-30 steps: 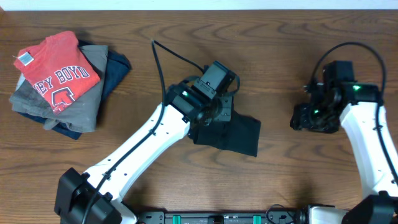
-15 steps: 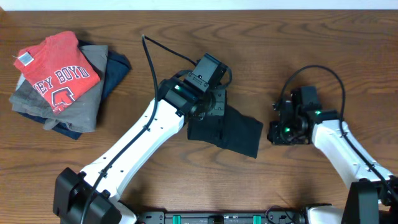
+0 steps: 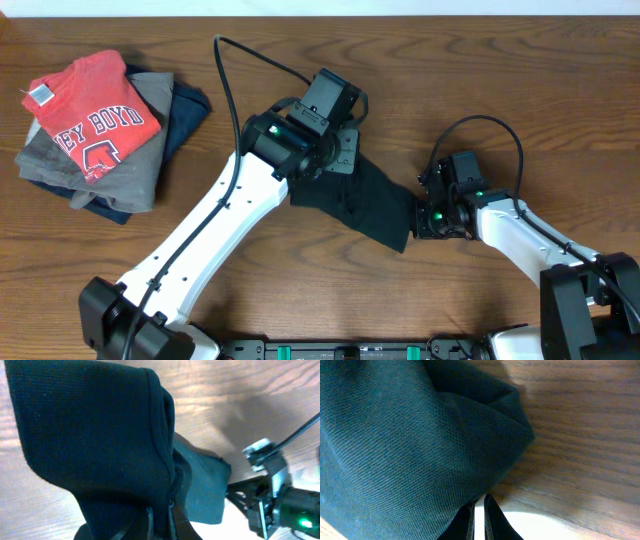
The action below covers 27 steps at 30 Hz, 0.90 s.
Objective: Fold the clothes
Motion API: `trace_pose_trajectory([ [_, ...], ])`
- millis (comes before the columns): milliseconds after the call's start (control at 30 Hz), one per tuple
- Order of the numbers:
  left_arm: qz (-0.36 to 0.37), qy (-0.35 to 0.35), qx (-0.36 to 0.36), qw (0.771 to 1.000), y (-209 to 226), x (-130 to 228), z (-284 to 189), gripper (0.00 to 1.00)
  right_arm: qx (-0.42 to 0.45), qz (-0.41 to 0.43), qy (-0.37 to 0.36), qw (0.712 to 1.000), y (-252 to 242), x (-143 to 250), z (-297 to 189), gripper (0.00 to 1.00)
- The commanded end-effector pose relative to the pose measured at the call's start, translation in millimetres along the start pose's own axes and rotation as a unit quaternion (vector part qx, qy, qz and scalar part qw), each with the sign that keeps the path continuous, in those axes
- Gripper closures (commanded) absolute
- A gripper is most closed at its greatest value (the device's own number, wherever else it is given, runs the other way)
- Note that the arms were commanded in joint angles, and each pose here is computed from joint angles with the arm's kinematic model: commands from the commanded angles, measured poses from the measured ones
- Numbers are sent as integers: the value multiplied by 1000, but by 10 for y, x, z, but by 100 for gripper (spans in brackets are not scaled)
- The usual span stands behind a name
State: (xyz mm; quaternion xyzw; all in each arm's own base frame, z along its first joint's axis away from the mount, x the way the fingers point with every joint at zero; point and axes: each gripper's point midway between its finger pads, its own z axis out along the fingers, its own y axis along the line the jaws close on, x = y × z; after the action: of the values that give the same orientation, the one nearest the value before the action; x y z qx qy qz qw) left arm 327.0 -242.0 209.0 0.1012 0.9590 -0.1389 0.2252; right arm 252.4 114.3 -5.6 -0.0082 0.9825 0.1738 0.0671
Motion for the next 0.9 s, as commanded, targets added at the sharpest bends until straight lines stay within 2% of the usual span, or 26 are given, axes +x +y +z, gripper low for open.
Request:
trace_pose_trajectory([
  [0, 26, -13, -3, 1000, -77, -42, -87, 94, 12, 13, 17, 1000, -53, 85, 90, 93],
  [233, 79, 58, -1, 995, -467, 393, 342, 94, 11, 13, 16, 1000, -50, 78, 91, 95],
  [400, 117, 83, 7, 990, -759, 636, 586, 94, 10, 13, 18, 1000, -46, 86, 90, 95],
  [500, 128, 93, 9, 987, -867, 748, 644, 91, 12, 16, 26, 999, -54, 120, 82, 88],
  [533, 129, 94, 10, 987, -894, 773, 645, 83, 14, 20, 32, 999, -59, 137, 59, 85],
  [567, 131, 94, 11, 987, -911, 783, 643, 66, 16, 23, 38, 999, -62, 150, 35, 81],
  [667, 137, 87, 16, 987, -942, 753, 615, 41, 25, 37, 53, 998, -71, 148, -121, 73],
  [800, 165, 56, 22, 985, -917, 478, 264, 35, 72, 58, 42, 995, -202, -4, -465, 66],
  [867, 149, 12, -10, 989, -728, 169, -46, 34, 112, 78, 28, 990, -327, -96, -694, 63],
])
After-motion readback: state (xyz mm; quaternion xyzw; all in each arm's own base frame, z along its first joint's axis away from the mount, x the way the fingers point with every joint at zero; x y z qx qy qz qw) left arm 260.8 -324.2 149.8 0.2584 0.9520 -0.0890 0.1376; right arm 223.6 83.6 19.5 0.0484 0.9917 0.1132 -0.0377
